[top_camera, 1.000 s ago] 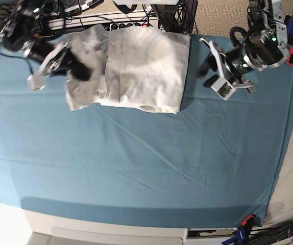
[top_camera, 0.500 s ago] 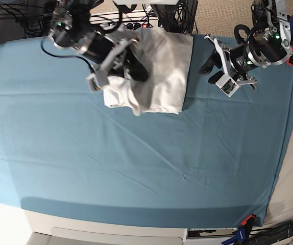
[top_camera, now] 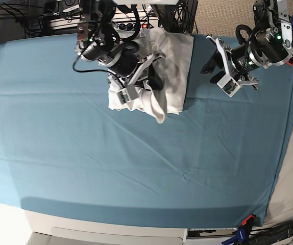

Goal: Fold the T-shirt properly
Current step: 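Grasp the collar end with the right gripper and fold it over the hem fold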

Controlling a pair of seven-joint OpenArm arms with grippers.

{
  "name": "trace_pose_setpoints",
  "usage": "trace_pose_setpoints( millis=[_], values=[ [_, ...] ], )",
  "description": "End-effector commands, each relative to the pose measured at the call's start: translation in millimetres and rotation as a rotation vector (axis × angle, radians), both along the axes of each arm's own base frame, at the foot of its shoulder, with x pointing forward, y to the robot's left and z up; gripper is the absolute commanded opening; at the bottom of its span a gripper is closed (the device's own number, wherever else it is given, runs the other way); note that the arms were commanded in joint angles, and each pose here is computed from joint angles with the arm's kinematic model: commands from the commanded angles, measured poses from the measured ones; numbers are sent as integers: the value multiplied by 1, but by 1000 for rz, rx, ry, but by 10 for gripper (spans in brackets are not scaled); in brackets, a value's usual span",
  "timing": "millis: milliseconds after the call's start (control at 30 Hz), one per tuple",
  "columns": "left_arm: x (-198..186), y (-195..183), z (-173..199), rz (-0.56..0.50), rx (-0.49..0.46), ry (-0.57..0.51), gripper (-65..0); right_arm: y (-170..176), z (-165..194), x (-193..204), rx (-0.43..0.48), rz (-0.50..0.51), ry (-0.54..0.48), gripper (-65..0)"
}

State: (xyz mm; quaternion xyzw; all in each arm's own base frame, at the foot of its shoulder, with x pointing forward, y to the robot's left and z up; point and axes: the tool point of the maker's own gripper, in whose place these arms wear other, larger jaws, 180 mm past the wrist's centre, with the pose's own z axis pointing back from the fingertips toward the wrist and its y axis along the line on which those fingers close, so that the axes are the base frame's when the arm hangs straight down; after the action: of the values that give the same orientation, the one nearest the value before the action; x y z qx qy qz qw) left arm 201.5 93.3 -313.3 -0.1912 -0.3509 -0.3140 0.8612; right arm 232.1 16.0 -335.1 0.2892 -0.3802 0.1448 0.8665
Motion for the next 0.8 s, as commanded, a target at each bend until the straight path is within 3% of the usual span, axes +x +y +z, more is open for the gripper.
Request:
trace_pose_setpoints(
  millis=[0,67,167,233,333,467,633,767],
  values=[
    [2,-3,9,-11,-19,-31,-435,4,13,8,32,-4,-50,-650],
    [2,-3,9,-11,-19,-30,-435,3,14,10,30,-6,-57,-613],
    [0,-2,7,-13,-7,-19,-435,4,16,11,32,-5,-62,-455],
    [0,-1,6,-14,-2,-14,-434,4,17,11,37,-5,-64,-388],
    [0,3,5,-21,16,-15,-434,12,36,11,112,21,-98,-385],
    [0,11,5,-34,49,-14,-434,22,86,4,155,126,-259,-386],
    [-1,15,4,-42,68,-14,-435,14,124,-11,53,163,-391,-386],
    [-1,15,4,-41,68,-14,-435,-7,87,-22,-114,133,-292,-388]
  ],
)
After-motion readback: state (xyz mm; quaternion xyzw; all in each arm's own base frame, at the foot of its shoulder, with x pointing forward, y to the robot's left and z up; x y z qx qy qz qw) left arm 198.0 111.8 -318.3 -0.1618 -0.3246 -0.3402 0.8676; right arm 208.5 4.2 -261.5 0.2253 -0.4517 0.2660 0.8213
